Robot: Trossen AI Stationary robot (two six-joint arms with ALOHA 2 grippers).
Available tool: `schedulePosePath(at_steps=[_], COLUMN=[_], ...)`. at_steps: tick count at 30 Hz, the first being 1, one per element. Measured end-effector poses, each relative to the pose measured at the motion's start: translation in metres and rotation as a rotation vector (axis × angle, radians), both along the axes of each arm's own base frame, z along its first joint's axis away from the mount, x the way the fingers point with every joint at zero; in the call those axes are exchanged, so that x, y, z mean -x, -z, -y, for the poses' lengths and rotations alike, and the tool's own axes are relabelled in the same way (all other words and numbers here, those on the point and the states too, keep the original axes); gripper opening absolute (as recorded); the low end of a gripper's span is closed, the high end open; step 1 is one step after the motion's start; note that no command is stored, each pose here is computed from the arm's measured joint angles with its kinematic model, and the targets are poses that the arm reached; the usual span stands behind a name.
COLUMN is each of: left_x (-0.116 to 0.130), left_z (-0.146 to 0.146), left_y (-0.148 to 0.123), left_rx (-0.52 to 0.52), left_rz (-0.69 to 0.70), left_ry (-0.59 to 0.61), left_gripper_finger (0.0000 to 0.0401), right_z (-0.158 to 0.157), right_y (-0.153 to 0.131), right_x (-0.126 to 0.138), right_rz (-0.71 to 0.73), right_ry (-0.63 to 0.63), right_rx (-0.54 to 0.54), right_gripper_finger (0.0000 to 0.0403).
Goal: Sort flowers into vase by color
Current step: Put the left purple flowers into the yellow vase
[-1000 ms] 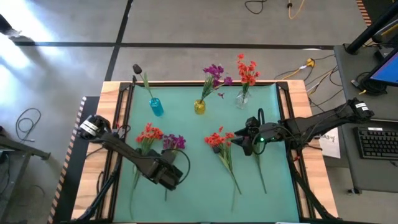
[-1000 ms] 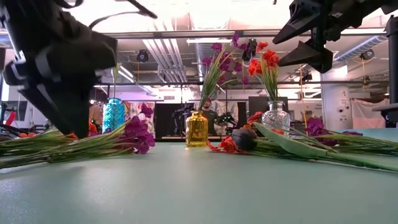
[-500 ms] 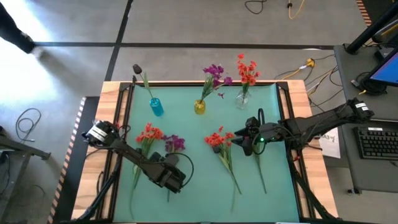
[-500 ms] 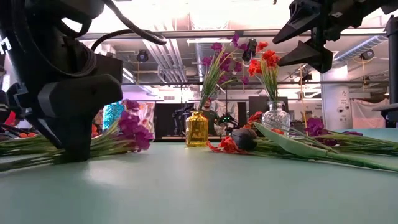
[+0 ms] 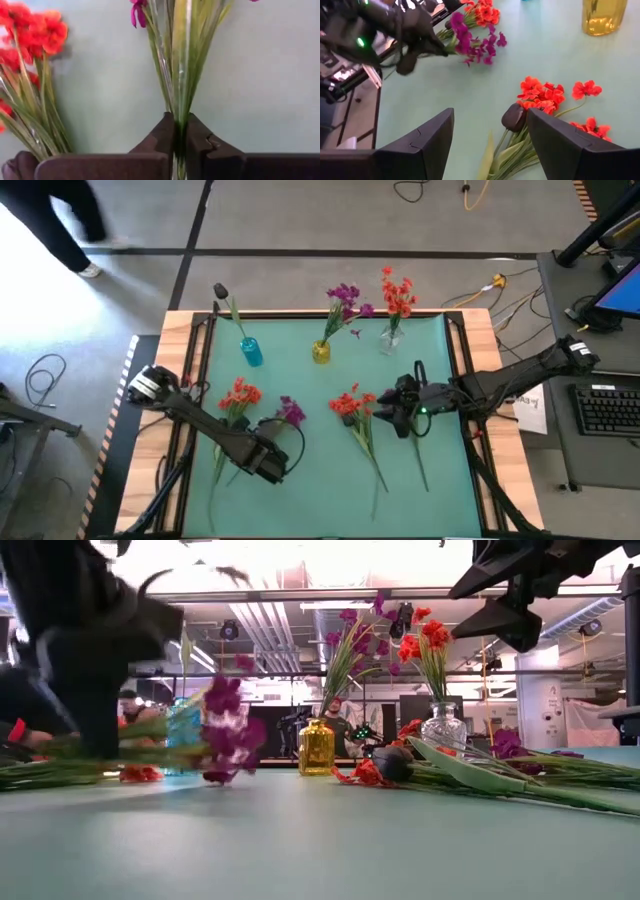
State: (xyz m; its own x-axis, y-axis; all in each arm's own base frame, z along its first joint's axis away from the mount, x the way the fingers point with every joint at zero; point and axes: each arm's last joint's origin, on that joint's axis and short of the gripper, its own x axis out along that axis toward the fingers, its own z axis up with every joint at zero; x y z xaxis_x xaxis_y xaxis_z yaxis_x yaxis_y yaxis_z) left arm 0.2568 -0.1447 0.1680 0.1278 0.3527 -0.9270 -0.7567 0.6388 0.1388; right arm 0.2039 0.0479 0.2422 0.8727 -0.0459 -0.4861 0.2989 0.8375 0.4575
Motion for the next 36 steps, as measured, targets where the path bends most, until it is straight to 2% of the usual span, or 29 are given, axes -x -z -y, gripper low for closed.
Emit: schedulePosePath(at_steps=[5, 9, 15, 19, 23, 28, 36], left_x=[0.002, 0.0, -0.004, -0.003, -0.003, 0.001, 0.002], left_z=[-0.003, -0.004, -0.004, -0.011, -0.016, -0.024, -0.027], left_y=[-0.038, -0.076, -0.114, -0.117, -0.107, -0.088, -0.071], left_rx=[0.007, -0.017, -0.143, -0.257, -0.328, -0.342, -0.34], left_rz=[0.178, 0.407, 0.786, 0.938, 1.061, 1.122, 1.166], left_ry=[0.123, 0.322, 0.625, 0.717, 0.719, 0.691, 0.67], left_gripper_finger=[0.0001, 0.0, 0.0, 0.0, 0.0, 0.0, 0.0], right_z=[-0.003, -0.007, -0.017, -0.025, -0.033, -0.04, -0.043], right_y=[0.0, 0.002, 0.017, 0.027, 0.027, 0.027, 0.021], right_x=[0.001, -0.001, -0.02, -0.044, -0.067, -0.089, -0.123], right_rz=[-0.001, 0.01, 0.068, 0.163, 0.336, 0.533, 0.589], right_ry=[-0.034, -0.055, -0.039, -0.077, -0.094, -0.069, -0.039], right_rx=[0.04, 0.101, 0.186, 0.261, 0.336, 0.367, 0.41], right_gripper_finger=[0.024, 0.0239, 0.024, 0.0244, 0.025, 0.0266, 0.0306])
